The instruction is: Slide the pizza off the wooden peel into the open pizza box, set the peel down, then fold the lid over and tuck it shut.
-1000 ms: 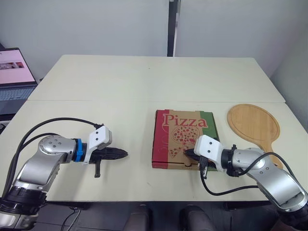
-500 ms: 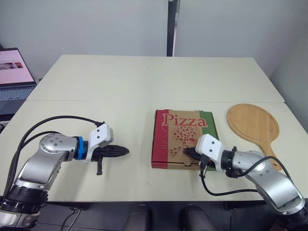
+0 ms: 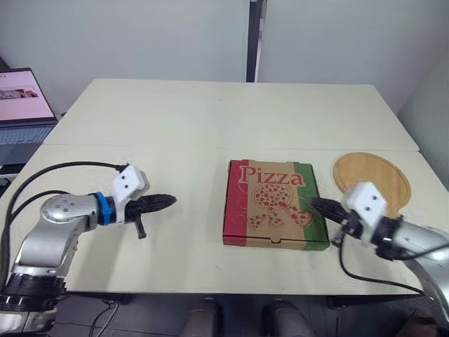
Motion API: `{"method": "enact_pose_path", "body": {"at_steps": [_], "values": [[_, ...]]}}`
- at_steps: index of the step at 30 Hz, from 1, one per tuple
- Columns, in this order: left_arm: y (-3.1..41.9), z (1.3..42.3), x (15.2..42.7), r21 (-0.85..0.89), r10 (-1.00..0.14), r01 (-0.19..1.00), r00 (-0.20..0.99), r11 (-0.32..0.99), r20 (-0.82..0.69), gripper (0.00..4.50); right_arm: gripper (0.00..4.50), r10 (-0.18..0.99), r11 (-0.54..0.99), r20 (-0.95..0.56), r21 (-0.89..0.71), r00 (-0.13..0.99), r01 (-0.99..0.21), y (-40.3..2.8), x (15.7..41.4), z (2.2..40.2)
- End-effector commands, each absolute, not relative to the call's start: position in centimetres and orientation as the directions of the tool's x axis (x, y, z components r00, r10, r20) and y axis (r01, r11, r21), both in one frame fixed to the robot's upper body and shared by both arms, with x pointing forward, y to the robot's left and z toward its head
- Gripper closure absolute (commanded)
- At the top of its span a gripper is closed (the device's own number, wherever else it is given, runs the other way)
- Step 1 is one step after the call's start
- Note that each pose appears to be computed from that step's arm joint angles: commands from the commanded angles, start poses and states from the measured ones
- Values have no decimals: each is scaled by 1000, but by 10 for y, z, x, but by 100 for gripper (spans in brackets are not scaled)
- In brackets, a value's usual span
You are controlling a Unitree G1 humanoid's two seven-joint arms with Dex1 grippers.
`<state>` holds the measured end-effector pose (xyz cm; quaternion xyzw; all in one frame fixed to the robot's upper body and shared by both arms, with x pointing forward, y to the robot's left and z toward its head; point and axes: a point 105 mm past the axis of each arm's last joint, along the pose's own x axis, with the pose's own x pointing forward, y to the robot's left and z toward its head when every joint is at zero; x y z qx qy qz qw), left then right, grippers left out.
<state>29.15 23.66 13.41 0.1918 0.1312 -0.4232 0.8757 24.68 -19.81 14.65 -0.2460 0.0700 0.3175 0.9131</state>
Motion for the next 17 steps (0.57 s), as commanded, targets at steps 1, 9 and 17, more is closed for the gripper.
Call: {"method": "enact_pose_path", "body": {"at_steps": [1, 9, 17], "values": [[272, 132, 285, 303, -559, 691, 715, 656, -420, 450, 448, 447, 698, -302, -471, 842, -539, -254, 234, 162], [303, 108, 261, 297, -433, 607, 761, 737, -483, 450, 448, 285, 748, -416, -467, 863, -472, -328, 211, 155], [302, 112, 265, 288, -419, 570, 791, 769, -446, 450, 448, 162, 782, -426, -495, 890, -380, -369, 210, 145]]}}
